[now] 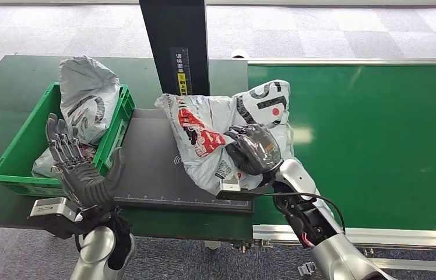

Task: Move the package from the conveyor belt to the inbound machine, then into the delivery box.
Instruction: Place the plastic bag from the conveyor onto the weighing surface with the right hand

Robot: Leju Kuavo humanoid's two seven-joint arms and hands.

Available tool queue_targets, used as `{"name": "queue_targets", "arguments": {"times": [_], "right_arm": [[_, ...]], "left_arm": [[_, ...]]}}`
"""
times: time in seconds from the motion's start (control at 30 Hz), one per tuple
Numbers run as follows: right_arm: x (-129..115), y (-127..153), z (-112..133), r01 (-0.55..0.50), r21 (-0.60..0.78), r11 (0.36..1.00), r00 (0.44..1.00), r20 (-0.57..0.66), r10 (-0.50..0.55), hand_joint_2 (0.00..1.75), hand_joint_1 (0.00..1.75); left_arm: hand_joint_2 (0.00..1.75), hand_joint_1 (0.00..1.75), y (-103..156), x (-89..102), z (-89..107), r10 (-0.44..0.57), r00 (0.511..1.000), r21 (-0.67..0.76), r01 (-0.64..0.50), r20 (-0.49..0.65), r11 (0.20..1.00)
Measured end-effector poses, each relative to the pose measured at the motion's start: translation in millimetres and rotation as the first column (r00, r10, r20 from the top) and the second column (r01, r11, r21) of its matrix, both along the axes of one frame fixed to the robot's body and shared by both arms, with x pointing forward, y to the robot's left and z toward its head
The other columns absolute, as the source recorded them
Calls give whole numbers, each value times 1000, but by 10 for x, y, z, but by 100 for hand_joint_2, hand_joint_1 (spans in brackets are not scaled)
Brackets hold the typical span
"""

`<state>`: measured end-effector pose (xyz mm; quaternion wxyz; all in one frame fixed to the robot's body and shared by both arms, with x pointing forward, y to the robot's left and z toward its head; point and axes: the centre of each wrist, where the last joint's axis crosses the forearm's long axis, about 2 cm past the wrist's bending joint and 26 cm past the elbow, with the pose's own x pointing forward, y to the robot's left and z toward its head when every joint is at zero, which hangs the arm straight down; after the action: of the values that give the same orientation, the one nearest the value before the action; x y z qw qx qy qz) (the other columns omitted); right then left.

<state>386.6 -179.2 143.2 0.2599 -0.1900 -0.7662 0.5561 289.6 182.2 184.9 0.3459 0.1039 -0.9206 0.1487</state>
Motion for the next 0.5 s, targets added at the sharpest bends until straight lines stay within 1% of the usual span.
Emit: {"name": "queue_targets", "arguments": {"times": [0.13,0.3,0.4,0.5], "right_arm": [[72,199,-45,-30,-164,986,995,-95,14,175,175],[130,393,-50,-85,-339,937,987,-159,32,175,175],[168,450,-18,-99,-396,913,984,-173,32,175,175],[201,468,16,-90,-410,908,987,-160,26,175,175]], "left_arm": [[175,0,-65,64,12,-45,999,14,45,2,999],[175,0,-135,118,6,-87,996,22,87,-5,996],[175,0,-184,144,13,-107,994,22,107,-7,994],[175,0,-239,179,32,-129,992,20,129,-6,991]]}}
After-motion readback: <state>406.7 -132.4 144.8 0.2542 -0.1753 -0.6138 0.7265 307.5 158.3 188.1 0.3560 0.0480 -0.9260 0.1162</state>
